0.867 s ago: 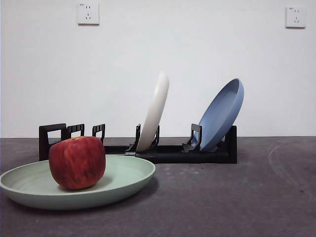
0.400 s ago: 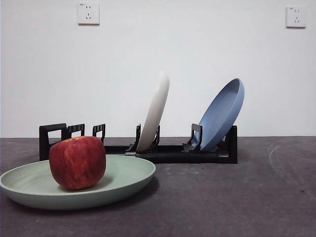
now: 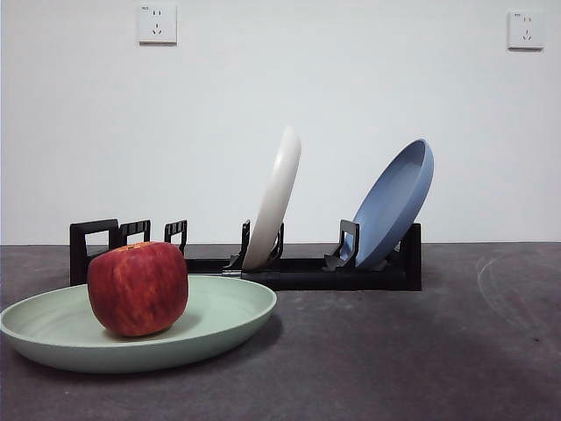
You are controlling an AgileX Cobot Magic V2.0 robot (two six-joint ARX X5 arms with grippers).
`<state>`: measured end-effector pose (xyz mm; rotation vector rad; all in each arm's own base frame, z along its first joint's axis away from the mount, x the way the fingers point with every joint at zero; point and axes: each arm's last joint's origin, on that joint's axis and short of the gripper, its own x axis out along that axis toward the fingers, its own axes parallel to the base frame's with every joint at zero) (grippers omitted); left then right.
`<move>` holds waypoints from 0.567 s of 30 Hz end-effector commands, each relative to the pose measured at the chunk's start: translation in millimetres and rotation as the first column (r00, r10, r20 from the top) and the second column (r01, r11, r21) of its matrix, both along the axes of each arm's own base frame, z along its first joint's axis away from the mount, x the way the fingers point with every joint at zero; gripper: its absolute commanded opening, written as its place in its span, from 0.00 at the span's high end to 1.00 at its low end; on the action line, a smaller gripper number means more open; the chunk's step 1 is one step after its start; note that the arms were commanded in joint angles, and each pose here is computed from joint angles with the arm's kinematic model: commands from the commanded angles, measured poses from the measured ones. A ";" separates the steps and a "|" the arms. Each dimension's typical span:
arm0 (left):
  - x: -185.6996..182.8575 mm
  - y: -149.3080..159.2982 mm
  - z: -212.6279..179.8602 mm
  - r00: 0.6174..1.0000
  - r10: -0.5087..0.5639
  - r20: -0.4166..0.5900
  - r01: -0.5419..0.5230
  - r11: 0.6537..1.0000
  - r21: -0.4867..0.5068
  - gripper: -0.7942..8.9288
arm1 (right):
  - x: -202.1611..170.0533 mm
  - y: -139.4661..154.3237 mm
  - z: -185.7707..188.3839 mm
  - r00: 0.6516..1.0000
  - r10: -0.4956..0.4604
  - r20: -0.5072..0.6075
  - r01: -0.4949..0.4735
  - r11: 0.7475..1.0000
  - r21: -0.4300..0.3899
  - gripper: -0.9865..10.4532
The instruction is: Take the green plate from the plate rack,put the plate on the table,take the apple from the table,put the apple in the plate
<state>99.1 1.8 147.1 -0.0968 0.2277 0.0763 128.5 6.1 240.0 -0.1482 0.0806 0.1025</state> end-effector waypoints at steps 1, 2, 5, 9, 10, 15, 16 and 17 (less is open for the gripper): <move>0.3 -0.2 -1.7 1.000 -0.006 -0.001 0.006 1.000 0.009 0.92 | -6.4 -5.0 -34.6 0.998 -0.046 -0.032 0.049 0.995 0.082 0.91; 0.3 -0.2 -1.7 1.000 -0.006 -0.001 0.006 1.000 0.009 0.92 | -8.5 -6.2 -42.0 0.998 -0.057 -0.039 0.060 0.994 0.086 0.91; 0.3 -0.2 -1.7 1.000 -0.006 -0.001 0.006 1.000 0.009 0.92 | -13.9 -7.7 -60.3 0.996 -0.079 -0.047 0.083 0.993 0.086 0.91; 0.3 -0.2 -1.7 1.000 -0.006 -0.001 0.006 1.000 0.009 0.92 | -19.1 -7.8 -74.2 0.996 -0.088 -0.031 0.090 0.992 0.087 0.91; 0.3 -0.2 -1.7 1.000 -0.006 -0.001 0.006 1.000 0.009 0.92 | -20.0 -8.0 -77.1 0.995 -0.095 -0.026 0.097 0.991 0.090 0.91; 0.3 -0.2 -1.7 1.000 -0.006 -0.001 0.006 1.000 0.009 0.92 | -24.1 -9.3 -85.9 0.986 -0.148 -0.078 0.155 0.984 0.088 0.91; 0.3 -0.2 -1.7 1.000 -0.006 -0.001 0.006 1.000 0.009 0.92 | -25.2 -9.4 -87.3 0.985 -0.149 -0.091 0.157 0.984 0.086 0.91; 0.3 -0.2 -1.7 1.000 -0.006 -0.001 0.006 1.000 0.009 0.92 | -26.2 -9.3 -88.5 0.984 -0.149 -0.101 0.158 0.984 0.085 0.91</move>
